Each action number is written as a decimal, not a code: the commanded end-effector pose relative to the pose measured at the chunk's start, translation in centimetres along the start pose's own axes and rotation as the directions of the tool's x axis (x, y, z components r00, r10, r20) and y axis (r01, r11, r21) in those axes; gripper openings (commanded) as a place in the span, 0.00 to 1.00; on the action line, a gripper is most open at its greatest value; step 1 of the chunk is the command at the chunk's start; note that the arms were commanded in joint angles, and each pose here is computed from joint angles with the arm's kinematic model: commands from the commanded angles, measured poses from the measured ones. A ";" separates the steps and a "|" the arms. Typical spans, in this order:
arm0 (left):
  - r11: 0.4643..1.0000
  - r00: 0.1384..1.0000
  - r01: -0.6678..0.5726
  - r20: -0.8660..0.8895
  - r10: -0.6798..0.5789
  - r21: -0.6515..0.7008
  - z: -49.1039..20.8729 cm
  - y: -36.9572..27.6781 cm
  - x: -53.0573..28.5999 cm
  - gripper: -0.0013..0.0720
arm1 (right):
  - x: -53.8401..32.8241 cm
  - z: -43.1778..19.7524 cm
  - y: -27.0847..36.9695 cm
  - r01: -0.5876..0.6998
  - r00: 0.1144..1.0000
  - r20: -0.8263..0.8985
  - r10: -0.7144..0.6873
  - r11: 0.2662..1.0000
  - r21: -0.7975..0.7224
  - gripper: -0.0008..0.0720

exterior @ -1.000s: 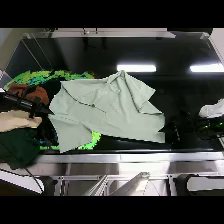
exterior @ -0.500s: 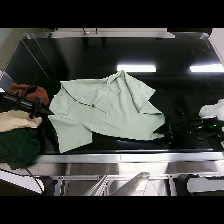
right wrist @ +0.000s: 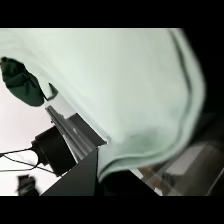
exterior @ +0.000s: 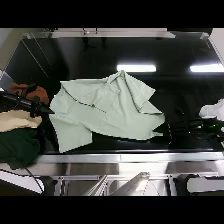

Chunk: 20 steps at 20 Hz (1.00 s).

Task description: Fold the shirts.

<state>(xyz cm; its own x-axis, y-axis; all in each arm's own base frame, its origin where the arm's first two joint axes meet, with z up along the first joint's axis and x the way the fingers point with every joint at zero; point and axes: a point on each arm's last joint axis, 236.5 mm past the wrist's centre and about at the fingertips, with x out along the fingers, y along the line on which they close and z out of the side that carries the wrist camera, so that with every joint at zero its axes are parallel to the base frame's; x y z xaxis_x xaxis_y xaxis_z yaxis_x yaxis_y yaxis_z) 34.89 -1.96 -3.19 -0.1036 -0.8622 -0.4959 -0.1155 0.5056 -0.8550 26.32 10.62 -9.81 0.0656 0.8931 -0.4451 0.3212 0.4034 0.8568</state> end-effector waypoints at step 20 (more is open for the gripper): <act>0.613 0.504 -0.410 0.729 -0.464 0.675 -12.4 -42.0 -16.7 0.06 | -25.1 -6.9 44.8 0.507 0.557 0.643 0.525 0.398 -0.764 0.03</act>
<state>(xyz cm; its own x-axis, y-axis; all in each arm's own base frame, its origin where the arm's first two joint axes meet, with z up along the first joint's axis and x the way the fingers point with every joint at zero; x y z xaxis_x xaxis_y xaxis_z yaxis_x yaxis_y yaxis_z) 24.02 -9.59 47.75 0.7088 -0.6890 0.1513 0.6937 0.6420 -0.3265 27.30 7.16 46.45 0.8819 0.4461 0.1526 -0.4683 0.8664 0.1733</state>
